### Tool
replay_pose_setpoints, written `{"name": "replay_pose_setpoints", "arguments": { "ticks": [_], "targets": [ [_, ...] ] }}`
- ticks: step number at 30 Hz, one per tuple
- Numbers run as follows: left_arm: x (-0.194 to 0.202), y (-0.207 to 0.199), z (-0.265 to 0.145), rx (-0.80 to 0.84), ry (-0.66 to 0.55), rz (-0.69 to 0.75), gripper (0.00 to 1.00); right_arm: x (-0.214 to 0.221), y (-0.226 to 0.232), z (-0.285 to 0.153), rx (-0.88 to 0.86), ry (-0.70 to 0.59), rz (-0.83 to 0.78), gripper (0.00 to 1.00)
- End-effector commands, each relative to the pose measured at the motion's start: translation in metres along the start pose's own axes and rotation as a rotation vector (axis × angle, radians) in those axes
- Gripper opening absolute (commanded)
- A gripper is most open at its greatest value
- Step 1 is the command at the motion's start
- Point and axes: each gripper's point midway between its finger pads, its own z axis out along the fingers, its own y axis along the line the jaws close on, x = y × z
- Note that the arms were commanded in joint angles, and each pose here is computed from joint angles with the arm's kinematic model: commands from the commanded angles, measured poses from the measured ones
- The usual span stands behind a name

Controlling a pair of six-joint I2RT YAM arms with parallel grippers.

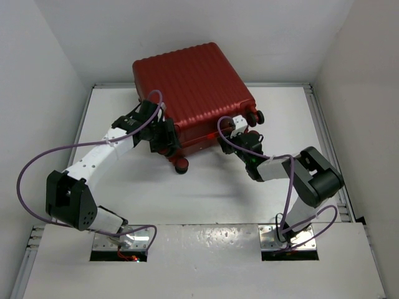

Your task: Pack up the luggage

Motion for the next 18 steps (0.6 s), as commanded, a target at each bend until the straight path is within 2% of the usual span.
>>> {"name": "replay_pose_setpoints", "arguments": {
  "ticks": [1,2,3,4,13,18],
  "targets": [
    [-0.033,0.022,0.005,-0.050,-0.125,-0.058,0.12,-0.037,0.013,0.010,-0.074,-0.127,-0.040,0.16],
    [-0.033,0.022,0.005,-0.050,-0.125,-0.058,0.12,-0.037,0.013,0.010,-0.074,-0.130,-0.045,0.11],
    [-0.035,0.025,0.004,-0.054,-0.129,-0.065,0.12,-0.039,0.011,0.010,-0.067,-0.136,-0.048,0.01],
    [-0.033,0.026,0.003,-0.055,-0.128,-0.065,0.10,-0.041,0.010,0.010,-0.063,-0.147,-0.057,0.00],
    [-0.044,0.073,-0.001,-0.134,-0.146,-0.185,0.00,-0.052,-0.012,-0.011,0.000,-0.187,-0.062,0.00],
    [-0.048,0.088,-0.006,-0.148,-0.144,-0.226,0.00,-0.045,-0.034,-0.023,0.056,-0.172,-0.065,0.00]
  ]
}}
